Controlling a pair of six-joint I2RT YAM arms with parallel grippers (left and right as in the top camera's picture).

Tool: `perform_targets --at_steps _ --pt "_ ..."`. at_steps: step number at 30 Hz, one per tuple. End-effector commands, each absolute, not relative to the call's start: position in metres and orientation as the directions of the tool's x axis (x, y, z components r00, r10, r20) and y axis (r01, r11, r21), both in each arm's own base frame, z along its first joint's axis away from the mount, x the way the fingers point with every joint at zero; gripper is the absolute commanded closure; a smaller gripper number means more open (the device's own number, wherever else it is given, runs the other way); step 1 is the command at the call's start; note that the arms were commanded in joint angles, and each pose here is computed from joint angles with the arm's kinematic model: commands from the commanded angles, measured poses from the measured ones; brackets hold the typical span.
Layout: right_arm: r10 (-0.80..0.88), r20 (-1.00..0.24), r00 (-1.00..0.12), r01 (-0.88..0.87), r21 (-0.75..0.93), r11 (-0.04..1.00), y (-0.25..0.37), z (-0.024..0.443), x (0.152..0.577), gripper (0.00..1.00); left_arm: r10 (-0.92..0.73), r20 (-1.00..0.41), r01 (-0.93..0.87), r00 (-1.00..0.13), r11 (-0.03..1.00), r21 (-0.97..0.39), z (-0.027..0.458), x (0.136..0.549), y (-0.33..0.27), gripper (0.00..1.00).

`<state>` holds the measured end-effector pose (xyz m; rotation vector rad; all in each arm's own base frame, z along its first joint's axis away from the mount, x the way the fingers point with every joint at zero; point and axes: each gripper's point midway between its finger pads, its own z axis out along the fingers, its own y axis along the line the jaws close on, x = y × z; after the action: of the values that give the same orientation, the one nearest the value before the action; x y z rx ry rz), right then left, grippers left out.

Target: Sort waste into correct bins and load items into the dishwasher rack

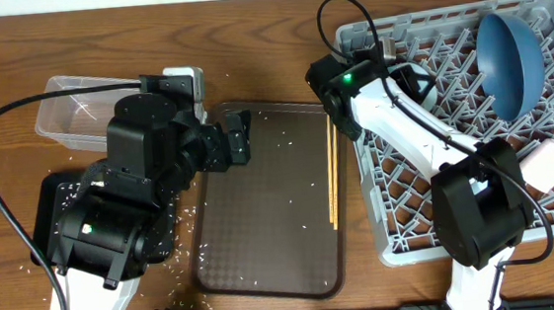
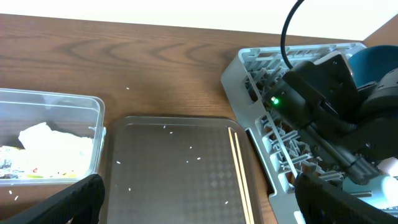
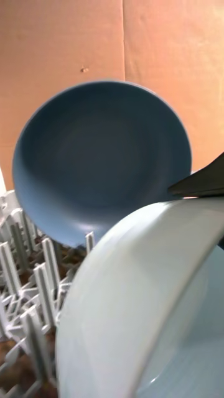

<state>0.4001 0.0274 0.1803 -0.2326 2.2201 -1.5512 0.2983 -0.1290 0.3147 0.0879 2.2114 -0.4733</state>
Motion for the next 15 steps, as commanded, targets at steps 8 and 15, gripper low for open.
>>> perform_targets --at_steps 8,15 --pt "-0.147 -0.358 -0.922 0.196 -0.76 0.62 0.048 0.19 0.384 0.99 -0.064 -0.795 0.243 -0.603 0.935 -0.259 0.322 0.297 -0.123 0.02" --pt "-0.093 -0.401 -0.911 0.261 -0.739 0.621 0.046 0.179 0.386 0.99 -0.063 -0.794 0.243 -0.604 0.935 -0.259 0.322 0.296 -0.123 0.02"
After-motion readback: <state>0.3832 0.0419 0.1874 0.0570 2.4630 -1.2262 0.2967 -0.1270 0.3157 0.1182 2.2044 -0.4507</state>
